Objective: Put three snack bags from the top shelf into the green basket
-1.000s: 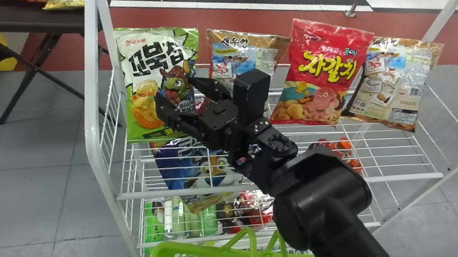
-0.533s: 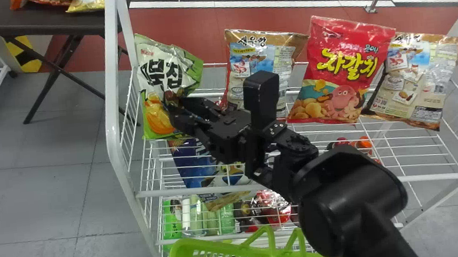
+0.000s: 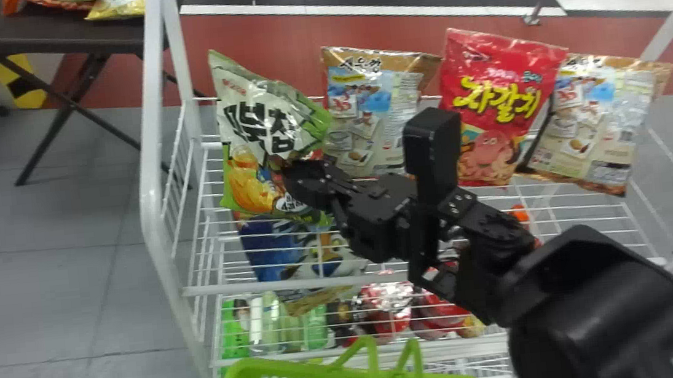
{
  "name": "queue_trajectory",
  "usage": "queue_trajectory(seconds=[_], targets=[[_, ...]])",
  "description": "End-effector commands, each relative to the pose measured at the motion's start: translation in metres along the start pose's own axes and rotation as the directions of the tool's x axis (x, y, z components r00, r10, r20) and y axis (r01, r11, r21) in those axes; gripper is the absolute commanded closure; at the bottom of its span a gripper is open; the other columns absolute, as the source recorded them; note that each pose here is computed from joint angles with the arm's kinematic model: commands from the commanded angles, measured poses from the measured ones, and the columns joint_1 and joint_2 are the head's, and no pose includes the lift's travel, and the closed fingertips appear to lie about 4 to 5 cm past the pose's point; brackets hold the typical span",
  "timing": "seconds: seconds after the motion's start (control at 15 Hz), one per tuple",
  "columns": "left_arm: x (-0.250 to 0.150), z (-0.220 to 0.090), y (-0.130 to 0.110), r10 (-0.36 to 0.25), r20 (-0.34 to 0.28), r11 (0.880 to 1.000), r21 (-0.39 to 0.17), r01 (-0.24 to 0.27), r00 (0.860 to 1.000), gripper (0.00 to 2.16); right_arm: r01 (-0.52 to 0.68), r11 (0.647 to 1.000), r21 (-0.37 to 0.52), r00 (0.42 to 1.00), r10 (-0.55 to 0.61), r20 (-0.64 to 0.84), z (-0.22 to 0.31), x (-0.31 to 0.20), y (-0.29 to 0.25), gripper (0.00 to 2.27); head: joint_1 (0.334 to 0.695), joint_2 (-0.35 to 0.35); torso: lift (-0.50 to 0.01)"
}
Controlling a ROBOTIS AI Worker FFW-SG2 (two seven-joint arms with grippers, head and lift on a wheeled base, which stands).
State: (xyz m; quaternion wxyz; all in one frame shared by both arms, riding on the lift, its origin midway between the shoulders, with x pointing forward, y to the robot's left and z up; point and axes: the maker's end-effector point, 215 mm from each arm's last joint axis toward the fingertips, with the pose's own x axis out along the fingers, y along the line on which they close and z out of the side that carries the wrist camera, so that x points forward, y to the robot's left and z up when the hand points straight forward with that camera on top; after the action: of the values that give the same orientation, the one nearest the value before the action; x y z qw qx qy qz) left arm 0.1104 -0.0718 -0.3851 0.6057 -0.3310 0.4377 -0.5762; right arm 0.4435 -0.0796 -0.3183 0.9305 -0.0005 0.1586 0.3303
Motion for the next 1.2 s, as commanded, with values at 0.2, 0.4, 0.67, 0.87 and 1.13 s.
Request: queue_trajectory(seconds=[0.2, 0.4, 0.67, 0.87, 1.13], targets=[[-0.007, 0.012, 0.003, -0.008, 0.03, 1.0, 0.005, 0.008, 1.0, 1.69, 0.04, 0.991, 0.129, 0.999, -0.041, 0.007, 0.025, -0.137, -0.051, 2.17, 0.695, -0.35, -0.047], [-0.012, 0.024, 0.004, -0.012, 0.065, 1.0, 0.018, 0.011, 0.998, 1.69, 0.062, 0.985, 0.162, 0.997, -0.054, -0.051, 0.023, -0.186, -0.06, 2.17, 0.695, -0.35, -0.047], [-0.022, 0.036, 0.002, -0.022, 0.106, 0.999, 0.03, 0.019, 0.994, 1.69, 0.068, 0.907, 0.417, 0.951, 0.067, -0.301, -0.048, -0.253, -0.04, 2.17, 0.695, -0.35, -0.047], [-0.025, 0.041, 0.002, -0.025, 0.125, 0.999, 0.042, 0.02, 0.992, 1.69, 0.077, 0.878, 0.473, 0.936, 0.1, -0.338, -0.062, -0.279, -0.031, 2.17, 0.695, -0.35, -0.047], [-0.026, 0.045, -0.002, -0.041, 0.136, 0.998, 0.048, 0.035, 0.99, 1.69, 0.014, 0.805, 0.594, 0.907, 0.24, -0.347, -0.098, -0.274, 0.011, 2.16, 0.695, -0.35, -0.047]])
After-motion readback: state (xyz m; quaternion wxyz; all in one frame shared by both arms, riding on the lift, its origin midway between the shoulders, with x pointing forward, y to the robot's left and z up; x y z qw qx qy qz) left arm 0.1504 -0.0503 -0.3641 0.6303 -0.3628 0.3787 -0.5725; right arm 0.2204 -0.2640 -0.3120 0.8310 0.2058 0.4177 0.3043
